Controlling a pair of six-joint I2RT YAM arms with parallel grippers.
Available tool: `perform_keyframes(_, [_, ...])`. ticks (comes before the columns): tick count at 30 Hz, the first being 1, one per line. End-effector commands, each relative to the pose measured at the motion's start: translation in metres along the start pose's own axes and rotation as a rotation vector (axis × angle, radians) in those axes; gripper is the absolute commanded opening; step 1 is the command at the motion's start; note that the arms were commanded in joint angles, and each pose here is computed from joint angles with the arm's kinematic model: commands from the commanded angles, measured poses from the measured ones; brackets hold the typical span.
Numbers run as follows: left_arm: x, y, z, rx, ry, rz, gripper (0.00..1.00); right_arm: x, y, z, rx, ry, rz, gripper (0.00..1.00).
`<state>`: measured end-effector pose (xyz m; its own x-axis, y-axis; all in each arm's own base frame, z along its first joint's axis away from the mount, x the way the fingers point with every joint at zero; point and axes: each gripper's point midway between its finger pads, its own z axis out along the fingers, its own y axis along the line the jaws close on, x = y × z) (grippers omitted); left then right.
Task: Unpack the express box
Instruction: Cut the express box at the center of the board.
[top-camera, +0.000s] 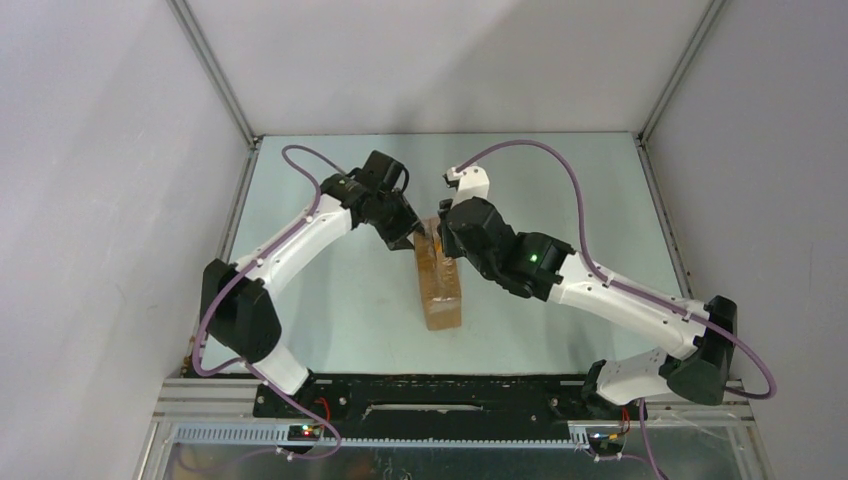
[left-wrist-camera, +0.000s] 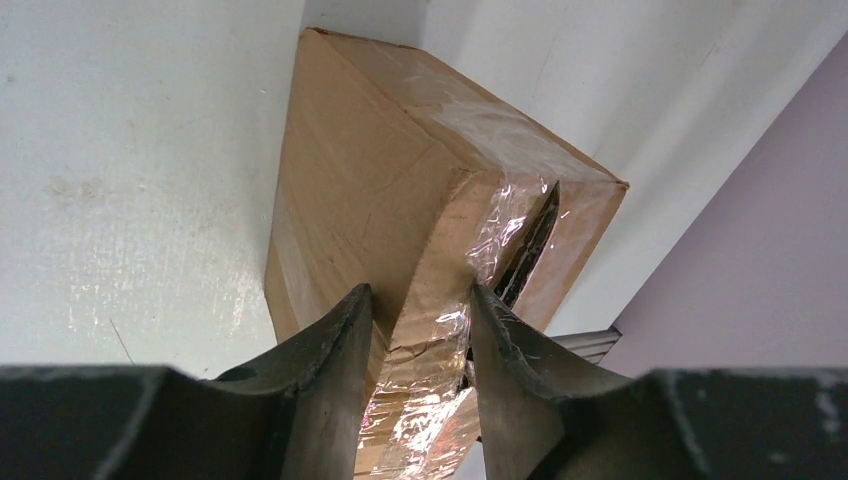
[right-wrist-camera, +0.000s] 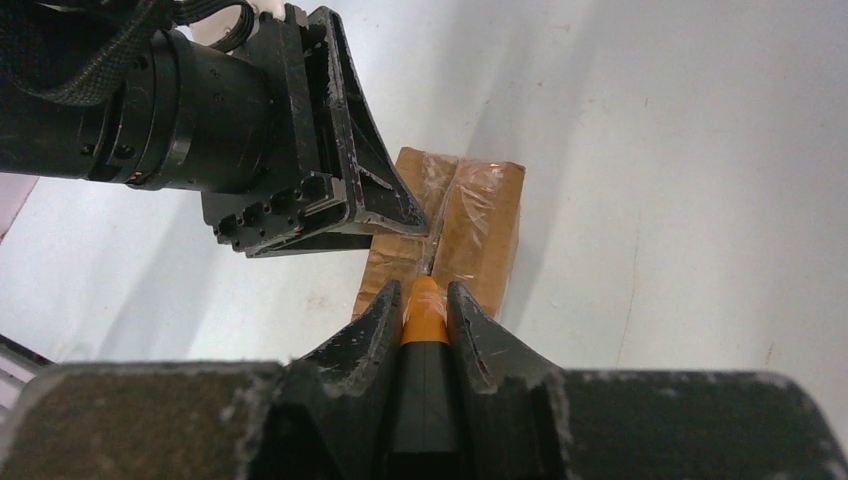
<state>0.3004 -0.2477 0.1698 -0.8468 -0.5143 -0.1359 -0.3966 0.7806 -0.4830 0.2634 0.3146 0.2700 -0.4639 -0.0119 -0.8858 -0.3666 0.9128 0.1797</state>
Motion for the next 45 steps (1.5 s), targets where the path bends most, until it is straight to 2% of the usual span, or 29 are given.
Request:
perform_keyframes(1, [-0.021, 0.016, 0.003, -0.060, -0.120, -0.044, 0.44, 0.004, 0.008, -0.021, -0.064, 0.047, -0.007, 0.00])
perform_keyframes(5, [-0.022, 0.013, -0.012, -0.046, -0.143, -0.023, 0.57, 0.009, 0.018, -0.017, -0.118, 0.073, -0.035, 0.00])
perform_keyframes(9, [-0.026, 0.009, -0.025, -0.049, -0.163, 0.022, 0.77, 0.010, 0.030, -0.017, -0.186, 0.076, -0.073, 0.00])
perform_keyframes(14, [-0.038, 0.015, -0.053, -0.111, -0.249, 0.066, 0.98, 0.011, 0.049, -0.013, -0.297, 0.058, -0.171, 0.00])
perform_keyframes(18, [-0.038, 0.018, -0.064, -0.124, -0.256, 0.088, 1.00, 0.012, 0.057, -0.015, -0.368, 0.030, -0.237, 0.00])
perform_keyframes(22, [-0.032, 0.024, -0.068, -0.152, -0.222, 0.093, 1.00, 0.009, 0.054, -0.012, -0.356, 0.010, -0.256, 0.00])
perform_keyframes(30, [-0.015, 0.028, -0.051, -0.191, -0.139, 0.054, 1.00, 0.015, 0.057, -0.009, -0.361, 0.020, -0.281, 0.00])
perform_keyframes(37, [-0.010, 0.011, -0.042, -0.181, -0.118, 0.081, 1.00, 0.017, 0.058, -0.007, -0.357, 0.020, -0.296, 0.00])
perform_keyframes(45, [-0.004, 0.019, -0.027, -0.249, -0.079, 0.069, 1.00, 0.018, 0.059, -0.007, -0.352, 0.018, -0.300, 0.00])
